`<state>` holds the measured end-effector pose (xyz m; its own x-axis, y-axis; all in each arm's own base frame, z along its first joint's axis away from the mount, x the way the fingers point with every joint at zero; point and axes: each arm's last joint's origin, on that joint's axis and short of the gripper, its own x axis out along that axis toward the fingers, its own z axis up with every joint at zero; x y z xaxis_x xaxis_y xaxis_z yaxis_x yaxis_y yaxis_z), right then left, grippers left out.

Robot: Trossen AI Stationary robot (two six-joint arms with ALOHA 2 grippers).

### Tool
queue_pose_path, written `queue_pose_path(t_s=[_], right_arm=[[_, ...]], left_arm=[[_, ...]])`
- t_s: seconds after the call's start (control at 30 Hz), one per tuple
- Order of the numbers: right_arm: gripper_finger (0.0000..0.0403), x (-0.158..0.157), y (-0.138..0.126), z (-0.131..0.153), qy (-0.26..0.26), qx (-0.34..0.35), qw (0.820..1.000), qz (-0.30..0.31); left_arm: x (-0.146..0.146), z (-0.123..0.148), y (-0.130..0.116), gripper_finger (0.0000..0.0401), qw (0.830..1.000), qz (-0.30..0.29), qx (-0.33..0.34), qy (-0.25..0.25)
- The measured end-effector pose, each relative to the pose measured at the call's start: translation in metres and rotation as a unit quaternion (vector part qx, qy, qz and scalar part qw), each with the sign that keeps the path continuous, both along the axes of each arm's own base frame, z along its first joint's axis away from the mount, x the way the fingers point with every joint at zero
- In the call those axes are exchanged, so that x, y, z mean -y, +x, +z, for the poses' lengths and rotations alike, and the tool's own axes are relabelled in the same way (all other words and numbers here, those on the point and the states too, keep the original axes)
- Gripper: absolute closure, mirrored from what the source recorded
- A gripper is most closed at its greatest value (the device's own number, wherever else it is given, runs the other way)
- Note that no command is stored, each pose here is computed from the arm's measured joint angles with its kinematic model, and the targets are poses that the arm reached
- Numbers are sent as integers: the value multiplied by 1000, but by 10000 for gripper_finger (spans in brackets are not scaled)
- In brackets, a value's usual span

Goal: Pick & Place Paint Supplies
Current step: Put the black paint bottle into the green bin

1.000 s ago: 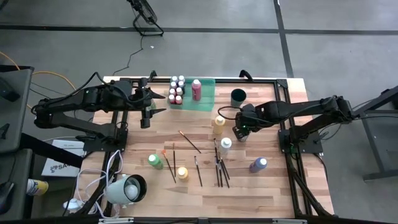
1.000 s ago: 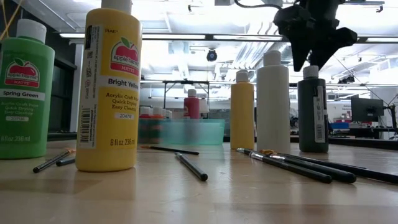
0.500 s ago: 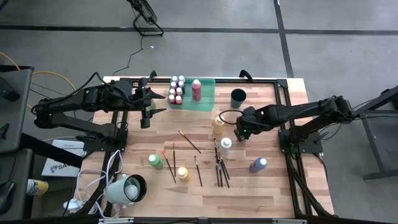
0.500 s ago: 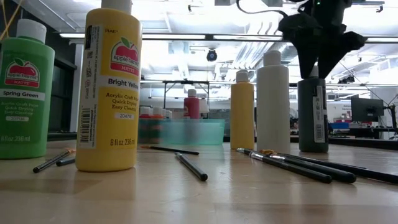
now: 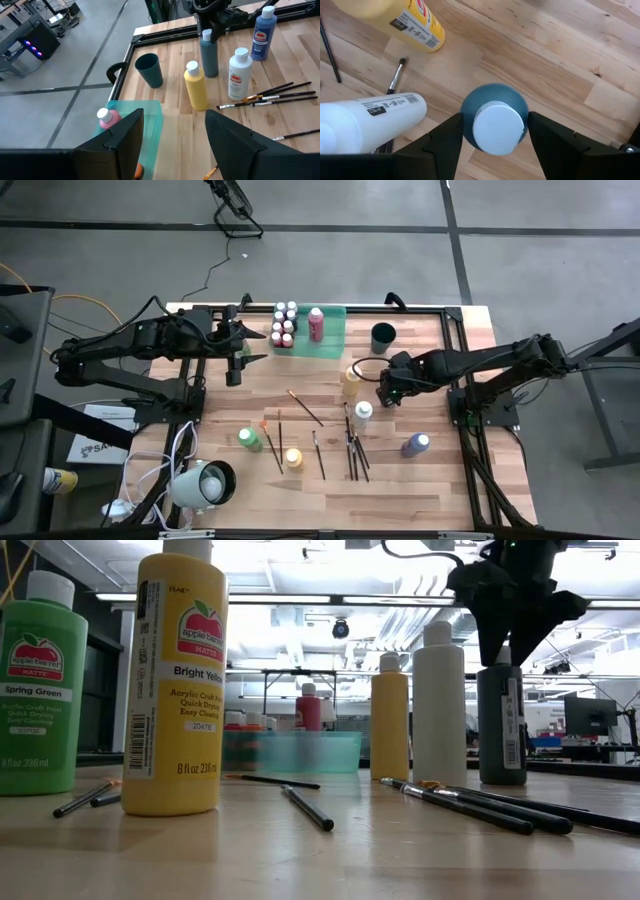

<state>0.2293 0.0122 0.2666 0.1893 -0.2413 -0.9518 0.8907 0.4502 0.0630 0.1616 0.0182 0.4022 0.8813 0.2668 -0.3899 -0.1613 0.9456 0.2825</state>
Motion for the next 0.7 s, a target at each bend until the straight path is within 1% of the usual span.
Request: queue_pose_path(t_s=[0.2,0.7], right_arm=[[188,-1,0,0,11,0,1000,2],[188,0,0,0,3,3,1000,1]], left_arm=[[0,0,0,195,1000,0,0,-1],[0,0,0,195,1000,1,1,-3]])
